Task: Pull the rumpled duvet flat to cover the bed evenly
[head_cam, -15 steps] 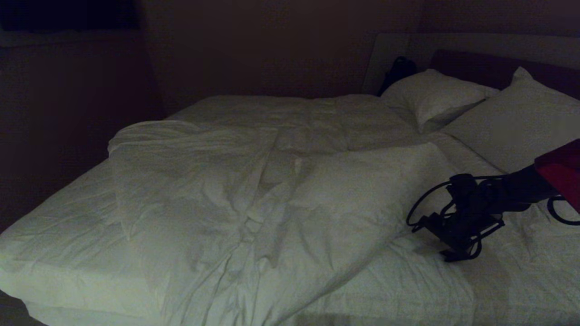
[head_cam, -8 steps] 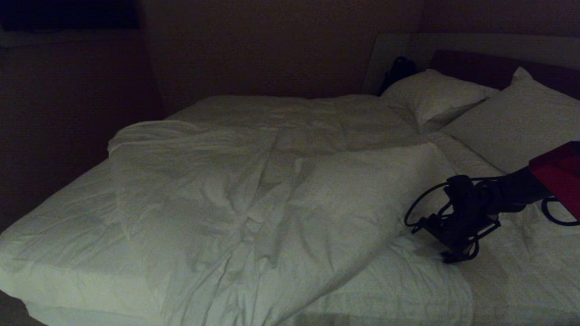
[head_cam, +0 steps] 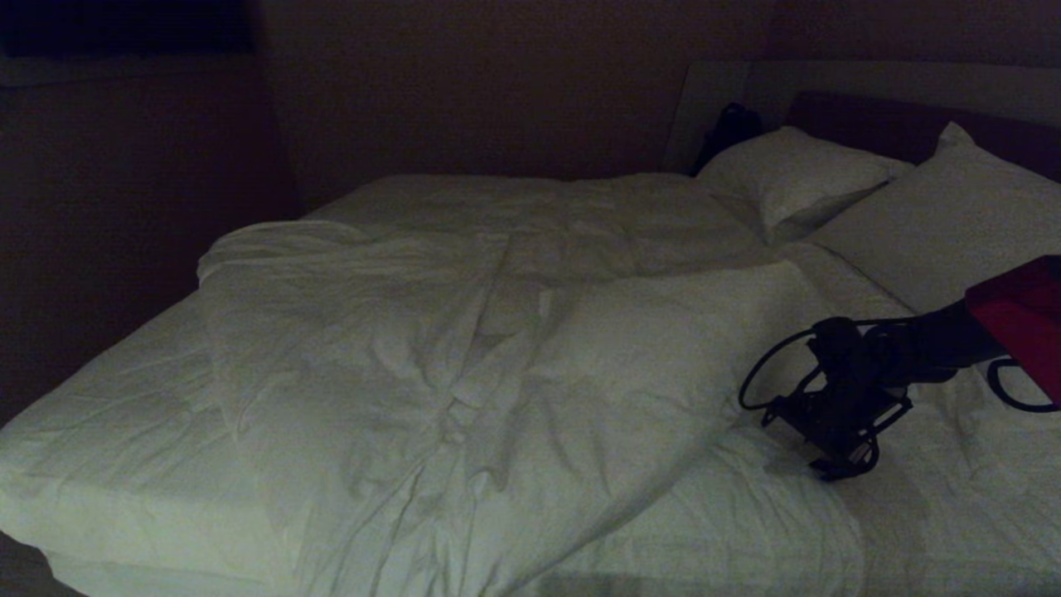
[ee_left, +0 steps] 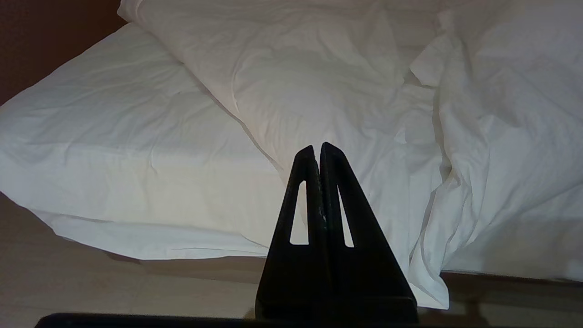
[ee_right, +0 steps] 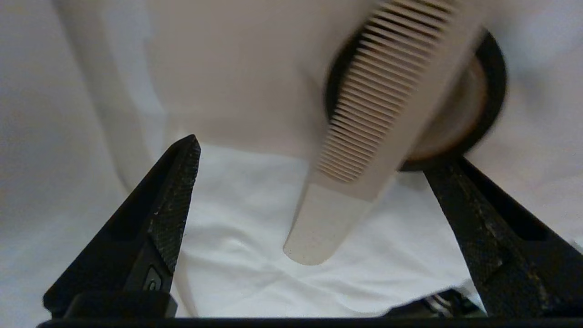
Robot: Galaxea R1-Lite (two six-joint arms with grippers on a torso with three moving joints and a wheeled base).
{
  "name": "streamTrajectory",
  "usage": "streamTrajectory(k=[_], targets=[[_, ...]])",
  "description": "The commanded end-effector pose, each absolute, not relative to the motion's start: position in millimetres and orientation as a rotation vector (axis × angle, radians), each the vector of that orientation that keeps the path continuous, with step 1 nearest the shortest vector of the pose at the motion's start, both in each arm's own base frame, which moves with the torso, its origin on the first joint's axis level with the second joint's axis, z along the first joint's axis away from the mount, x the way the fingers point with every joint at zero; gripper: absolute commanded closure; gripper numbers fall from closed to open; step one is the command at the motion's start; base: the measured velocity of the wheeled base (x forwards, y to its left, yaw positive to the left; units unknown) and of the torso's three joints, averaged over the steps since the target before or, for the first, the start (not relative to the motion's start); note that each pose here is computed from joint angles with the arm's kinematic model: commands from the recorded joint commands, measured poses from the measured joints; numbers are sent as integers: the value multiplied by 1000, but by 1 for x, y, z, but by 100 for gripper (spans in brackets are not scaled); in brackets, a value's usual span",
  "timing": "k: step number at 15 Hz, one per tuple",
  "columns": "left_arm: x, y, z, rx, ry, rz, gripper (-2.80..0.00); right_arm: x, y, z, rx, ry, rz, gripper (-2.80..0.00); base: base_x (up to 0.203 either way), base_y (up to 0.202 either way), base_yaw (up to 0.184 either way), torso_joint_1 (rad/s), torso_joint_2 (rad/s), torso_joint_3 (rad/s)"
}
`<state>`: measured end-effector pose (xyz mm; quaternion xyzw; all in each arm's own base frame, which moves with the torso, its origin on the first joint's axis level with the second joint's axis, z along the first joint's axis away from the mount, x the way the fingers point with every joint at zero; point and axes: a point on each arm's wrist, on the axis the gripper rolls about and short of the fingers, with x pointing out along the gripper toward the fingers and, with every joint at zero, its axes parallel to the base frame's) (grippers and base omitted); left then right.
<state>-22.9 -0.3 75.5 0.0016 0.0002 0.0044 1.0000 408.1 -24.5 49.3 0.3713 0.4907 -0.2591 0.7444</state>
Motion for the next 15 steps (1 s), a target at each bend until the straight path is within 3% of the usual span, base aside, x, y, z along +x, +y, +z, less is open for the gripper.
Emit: streamTrajectory(k=[1, 15], targets=[[-23, 0, 75, 3, 2, 11, 0, 401, -22, 57, 834, 1143, -628, -280, 0, 0, 0, 0, 0, 0], [-23, 0, 76, 3, 0, 9, 0, 404, -1, 49, 777, 1188, -653, -280, 0, 0, 0, 0, 0, 0]])
